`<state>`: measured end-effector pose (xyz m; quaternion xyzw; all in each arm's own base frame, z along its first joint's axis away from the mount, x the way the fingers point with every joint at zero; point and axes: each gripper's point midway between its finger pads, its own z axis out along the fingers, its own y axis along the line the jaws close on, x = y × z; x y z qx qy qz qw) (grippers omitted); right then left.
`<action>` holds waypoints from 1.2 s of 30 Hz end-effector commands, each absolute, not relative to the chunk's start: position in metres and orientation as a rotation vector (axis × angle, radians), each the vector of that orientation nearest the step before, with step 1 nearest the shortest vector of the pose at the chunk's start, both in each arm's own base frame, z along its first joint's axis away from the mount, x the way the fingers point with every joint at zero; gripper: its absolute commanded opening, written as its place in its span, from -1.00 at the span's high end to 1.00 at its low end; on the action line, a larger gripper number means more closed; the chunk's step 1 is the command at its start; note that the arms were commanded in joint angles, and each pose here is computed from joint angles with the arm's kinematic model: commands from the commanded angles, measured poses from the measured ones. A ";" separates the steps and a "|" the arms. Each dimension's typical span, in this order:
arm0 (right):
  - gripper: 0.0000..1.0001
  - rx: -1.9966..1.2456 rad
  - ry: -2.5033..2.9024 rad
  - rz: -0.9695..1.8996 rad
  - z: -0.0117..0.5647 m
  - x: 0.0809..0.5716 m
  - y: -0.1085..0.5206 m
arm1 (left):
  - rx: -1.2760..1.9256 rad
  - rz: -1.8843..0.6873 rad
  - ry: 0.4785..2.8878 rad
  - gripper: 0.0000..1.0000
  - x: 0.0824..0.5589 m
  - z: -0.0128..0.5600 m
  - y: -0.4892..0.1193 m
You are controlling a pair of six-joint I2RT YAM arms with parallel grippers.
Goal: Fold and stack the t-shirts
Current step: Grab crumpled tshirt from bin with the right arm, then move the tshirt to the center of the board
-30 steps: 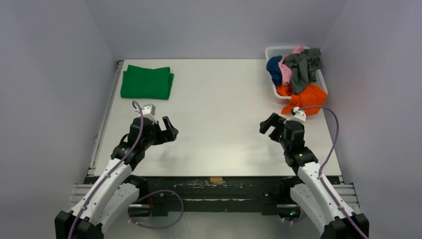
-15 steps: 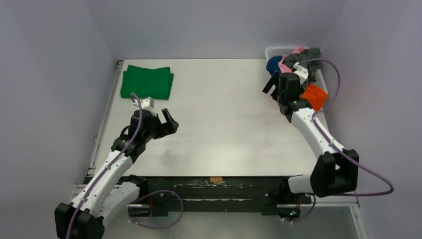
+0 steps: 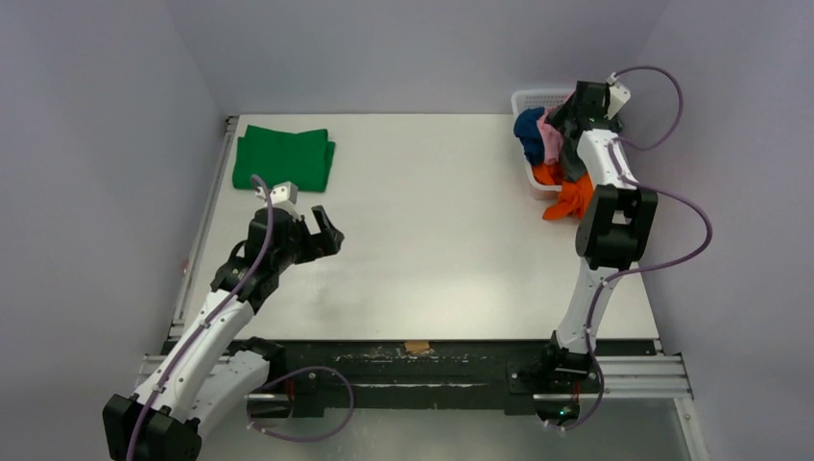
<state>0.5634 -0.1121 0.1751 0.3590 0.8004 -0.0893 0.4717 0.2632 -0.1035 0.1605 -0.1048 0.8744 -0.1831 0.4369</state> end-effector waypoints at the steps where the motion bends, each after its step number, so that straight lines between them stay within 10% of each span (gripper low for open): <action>1: -0.81 0.928 1.862 -0.173 0.193 0.586 -0.136 | -0.199 -0.491 2.075 -1.00 0.272 0.183 -0.109; 8: -0.58 0.914 1.901 -0.131 0.148 0.616 -0.143 | -0.182 -0.499 2.070 -1.00 0.274 0.178 -0.112; 15: 0.49 0.839 1.798 -0.124 0.197 0.629 -0.150 | -0.167 -0.543 2.018 -1.00 0.274 0.190 -0.116; 28: 0.57 0.755 1.492 -0.027 0.358 0.575 -0.137 | -0.103 -0.625 1.995 -1.00 0.268 0.194 -0.128; 36: 0.98 0.456 1.445 0.157 0.466 0.554 -0.080 | -0.133 -0.634 1.973 -1.00 0.266 0.199 -0.126</action>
